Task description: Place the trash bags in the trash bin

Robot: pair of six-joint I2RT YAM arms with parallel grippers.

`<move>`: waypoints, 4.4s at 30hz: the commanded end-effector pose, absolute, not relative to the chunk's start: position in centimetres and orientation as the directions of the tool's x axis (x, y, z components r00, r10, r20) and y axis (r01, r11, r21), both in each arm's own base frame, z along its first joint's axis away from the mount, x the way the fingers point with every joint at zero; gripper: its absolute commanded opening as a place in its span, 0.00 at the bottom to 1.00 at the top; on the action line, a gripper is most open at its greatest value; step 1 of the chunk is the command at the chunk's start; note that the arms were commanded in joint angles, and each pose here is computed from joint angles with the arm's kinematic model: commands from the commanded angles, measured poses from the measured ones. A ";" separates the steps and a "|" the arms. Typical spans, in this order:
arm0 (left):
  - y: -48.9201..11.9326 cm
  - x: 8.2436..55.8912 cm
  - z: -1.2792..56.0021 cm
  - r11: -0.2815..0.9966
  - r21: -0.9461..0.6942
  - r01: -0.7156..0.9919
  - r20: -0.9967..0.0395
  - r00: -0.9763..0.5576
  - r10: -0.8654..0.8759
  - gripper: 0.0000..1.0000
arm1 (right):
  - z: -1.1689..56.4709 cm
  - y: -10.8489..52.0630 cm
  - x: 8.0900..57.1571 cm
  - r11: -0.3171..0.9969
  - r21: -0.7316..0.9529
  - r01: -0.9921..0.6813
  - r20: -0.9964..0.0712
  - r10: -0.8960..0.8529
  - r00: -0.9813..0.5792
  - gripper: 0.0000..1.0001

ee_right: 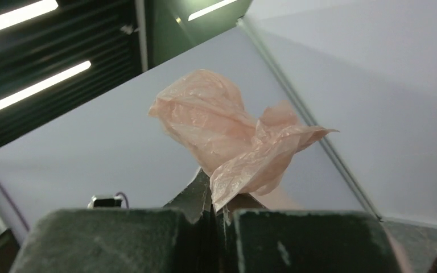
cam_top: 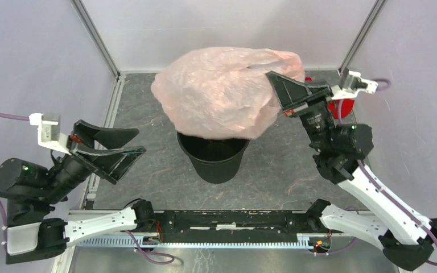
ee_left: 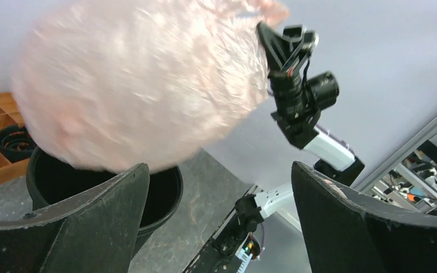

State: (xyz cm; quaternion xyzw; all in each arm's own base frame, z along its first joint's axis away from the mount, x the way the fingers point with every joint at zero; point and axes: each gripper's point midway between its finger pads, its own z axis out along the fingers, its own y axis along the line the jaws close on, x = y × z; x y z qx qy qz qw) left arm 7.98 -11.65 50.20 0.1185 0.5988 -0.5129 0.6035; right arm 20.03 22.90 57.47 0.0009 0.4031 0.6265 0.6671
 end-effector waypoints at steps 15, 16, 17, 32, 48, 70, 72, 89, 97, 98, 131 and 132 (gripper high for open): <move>-15.0 15.5 45.8 0.763 -0.506 0.402 -0.857 -0.332 -0.394 0.73 | 45.2 20.2 26.8 0.660 0.556 -0.505 -0.755 0.656 0.026 0.01; -15.8 16.2 45.1 0.797 -0.479 0.369 -0.866 -0.345 -0.361 0.65 | 45.5 20.0 26.8 0.672 0.543 -0.504 -0.762 0.646 0.041 0.01; -16.4 16.7 44.2 0.825 -0.452 0.339 -0.873 -0.359 -0.330 0.59 | 45.8 20.0 26.8 0.682 0.526 -0.508 -0.772 0.634 0.052 0.01; -24.7 25.4 28.7 0.969 -0.132 0.210 -0.837 -0.547 0.004 0.39 | 52.1 26.1 20.8 0.432 0.243 -0.868 -0.818 0.572 0.056 0.02; -22.8 22.0 33.7 0.836 -0.409 0.366 -0.819 -0.552 -0.159 0.67 | 44.8 32.5 22.9 0.341 0.278 -0.898 -0.903 0.411 -0.124 0.01; -16.3 21.5 29.9 0.919 -0.364 0.154 -0.836 -0.488 -0.249 0.70 | 35.7 33.0 24.9 0.523 0.333 -0.784 -0.940 0.246 -0.235 0.01; -18.1 21.5 29.5 0.896 -0.391 0.212 -0.824 -0.513 -0.239 0.66 | 35.9 32.5 24.4 0.523 0.332 -0.785 -0.940 0.251 -0.230 0.01; -20.6 21.3 30.4 0.875 -0.358 0.325 -0.820 -0.557 -0.129 0.72 | 34.7 28.2 23.5 0.625 0.276 -0.731 -0.960 0.224 -0.171 0.02; -21.1 17.9 39.4 0.721 -0.522 0.456 -0.812 -0.525 -0.255 0.99 | 34.5 29.4 23.4 0.582 0.243 -0.776 -0.966 0.223 -0.135 0.02; -21.7 17.8 40.2 0.694 -0.543 0.473 -0.805 -0.529 -0.270 1.00 | 34.6 29.7 23.3 0.569 0.240 -0.787 -0.965 0.226 -0.131 0.02; -31.0 24.3 37.3 0.665 -0.702 0.257 -0.606 -0.705 -0.367 0.31 | 33.6 31.0 23.2 0.573 0.154 -0.805 -0.977 0.208 -0.040 0.05; -31.1 24.3 37.2 0.663 -0.700 0.267 -0.610 -0.706 -0.359 0.28 | 33.7 31.0 23.2 0.573 0.152 -0.805 -0.978 0.205 -0.039 0.05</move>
